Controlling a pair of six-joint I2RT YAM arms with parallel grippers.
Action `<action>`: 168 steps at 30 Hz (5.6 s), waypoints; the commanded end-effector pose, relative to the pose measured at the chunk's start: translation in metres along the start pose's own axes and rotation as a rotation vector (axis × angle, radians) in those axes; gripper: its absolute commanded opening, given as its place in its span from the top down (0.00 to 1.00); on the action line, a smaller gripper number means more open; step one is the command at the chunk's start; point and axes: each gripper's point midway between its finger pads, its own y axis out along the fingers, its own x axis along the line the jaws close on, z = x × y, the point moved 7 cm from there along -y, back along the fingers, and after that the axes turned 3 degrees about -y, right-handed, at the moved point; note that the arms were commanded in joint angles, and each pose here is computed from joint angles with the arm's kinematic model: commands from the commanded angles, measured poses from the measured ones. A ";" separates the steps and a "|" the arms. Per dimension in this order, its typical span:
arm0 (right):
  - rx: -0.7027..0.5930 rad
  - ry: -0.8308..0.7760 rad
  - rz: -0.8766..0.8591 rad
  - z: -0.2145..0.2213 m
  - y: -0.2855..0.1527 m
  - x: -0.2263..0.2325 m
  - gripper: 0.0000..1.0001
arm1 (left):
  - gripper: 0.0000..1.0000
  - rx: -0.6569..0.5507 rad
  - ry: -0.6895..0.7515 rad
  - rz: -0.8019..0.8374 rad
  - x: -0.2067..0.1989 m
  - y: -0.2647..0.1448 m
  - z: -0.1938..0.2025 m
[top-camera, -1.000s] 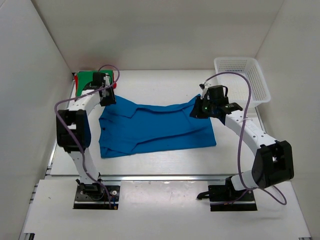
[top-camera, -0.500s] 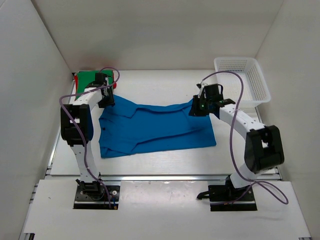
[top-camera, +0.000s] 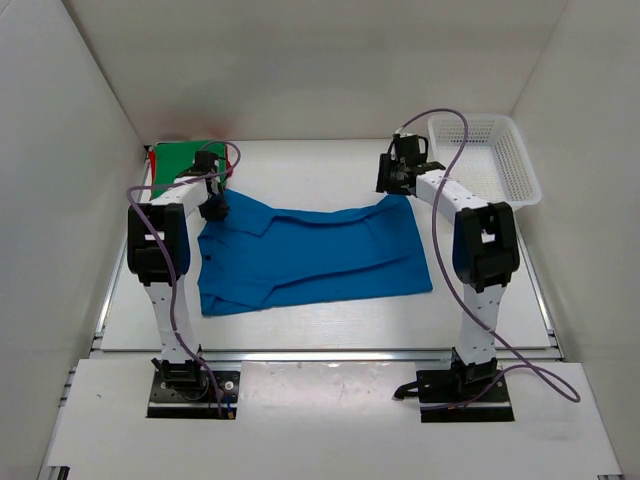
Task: Fold and stack the t-shirts
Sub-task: Grap the side of the flattened tshirt furthest away from the robot with both arms, then fold the other side of the tshirt into a rectangle, then rotate the tshirt 90 degrees
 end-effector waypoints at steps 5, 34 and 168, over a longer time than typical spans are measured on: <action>0.020 0.064 0.139 -0.006 0.026 -0.021 0.56 | 0.64 -0.067 -0.006 0.030 -0.006 -0.020 -0.016; 0.046 0.091 0.211 -0.020 0.068 -0.040 0.84 | 1.00 -0.132 -0.010 0.116 -0.021 -0.055 -0.041; 0.427 0.127 -0.309 0.271 -0.131 0.123 1.00 | 0.92 0.087 0.061 0.488 -0.216 0.012 -0.028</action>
